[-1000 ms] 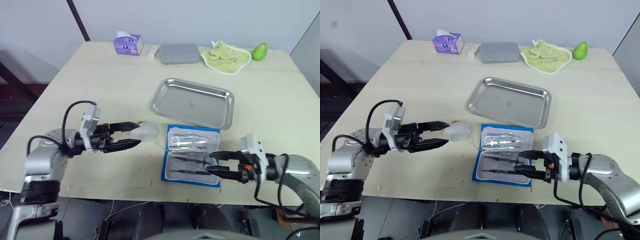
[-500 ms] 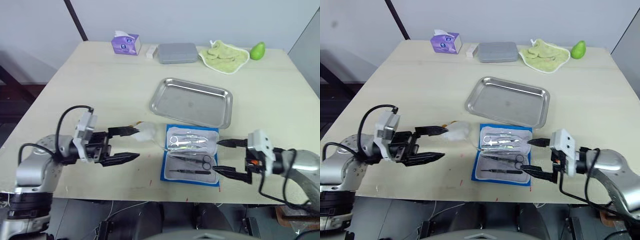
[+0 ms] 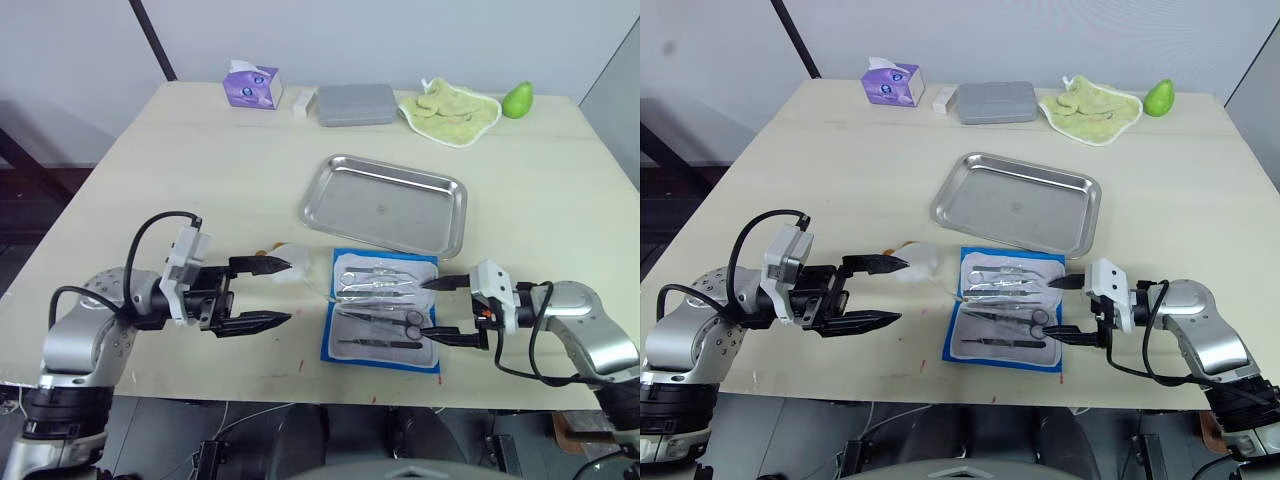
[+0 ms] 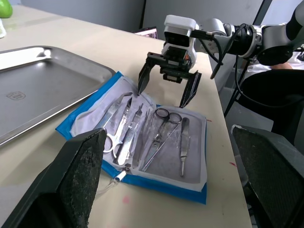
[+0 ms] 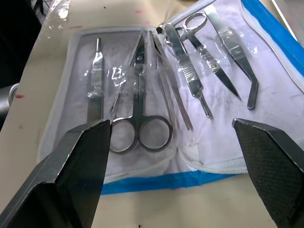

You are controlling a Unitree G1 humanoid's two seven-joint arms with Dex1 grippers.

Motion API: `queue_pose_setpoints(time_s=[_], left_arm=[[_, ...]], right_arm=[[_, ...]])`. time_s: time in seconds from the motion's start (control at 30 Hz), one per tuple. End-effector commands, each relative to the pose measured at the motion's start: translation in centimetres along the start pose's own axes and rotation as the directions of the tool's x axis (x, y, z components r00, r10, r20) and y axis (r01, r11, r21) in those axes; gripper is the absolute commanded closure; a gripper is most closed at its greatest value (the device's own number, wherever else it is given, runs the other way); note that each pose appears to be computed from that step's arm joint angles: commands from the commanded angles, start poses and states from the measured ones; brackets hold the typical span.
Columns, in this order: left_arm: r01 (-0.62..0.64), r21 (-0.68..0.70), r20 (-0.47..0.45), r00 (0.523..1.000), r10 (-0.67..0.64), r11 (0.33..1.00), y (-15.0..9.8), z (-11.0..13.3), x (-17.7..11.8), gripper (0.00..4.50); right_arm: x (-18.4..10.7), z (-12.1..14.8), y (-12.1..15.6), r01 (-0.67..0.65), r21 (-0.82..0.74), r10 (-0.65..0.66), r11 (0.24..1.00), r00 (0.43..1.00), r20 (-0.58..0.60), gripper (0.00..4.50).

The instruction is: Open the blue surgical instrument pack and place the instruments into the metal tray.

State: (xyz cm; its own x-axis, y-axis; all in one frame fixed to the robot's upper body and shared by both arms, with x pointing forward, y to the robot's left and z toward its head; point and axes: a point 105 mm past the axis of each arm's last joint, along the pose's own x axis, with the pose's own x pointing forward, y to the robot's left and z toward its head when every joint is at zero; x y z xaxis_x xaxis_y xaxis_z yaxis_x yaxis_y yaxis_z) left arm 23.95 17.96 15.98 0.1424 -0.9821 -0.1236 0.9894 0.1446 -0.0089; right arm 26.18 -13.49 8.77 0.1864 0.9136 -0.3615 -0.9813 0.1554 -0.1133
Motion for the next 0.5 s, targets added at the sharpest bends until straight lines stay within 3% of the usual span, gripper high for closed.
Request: queue_pose_setpoints(time_s=[0.03,0.5], left_arm=[[0.027,0.032,-0.011,1.000,-0.026,0.999,-0.3,0.5,0.2,0.00],[0.030,0.034,-0.008,1.000,-0.030,0.999,-0.2,0.1,0.1,0.00]], right_arm=[[0.2,0.2,-0.2,-0.006,-0.032,0.006,0.999,1.000,0.006,0.02],[1.4,-0.7,-0.2,0.037,-0.012,-0.036,0.999,0.995,0.094,0.02]])
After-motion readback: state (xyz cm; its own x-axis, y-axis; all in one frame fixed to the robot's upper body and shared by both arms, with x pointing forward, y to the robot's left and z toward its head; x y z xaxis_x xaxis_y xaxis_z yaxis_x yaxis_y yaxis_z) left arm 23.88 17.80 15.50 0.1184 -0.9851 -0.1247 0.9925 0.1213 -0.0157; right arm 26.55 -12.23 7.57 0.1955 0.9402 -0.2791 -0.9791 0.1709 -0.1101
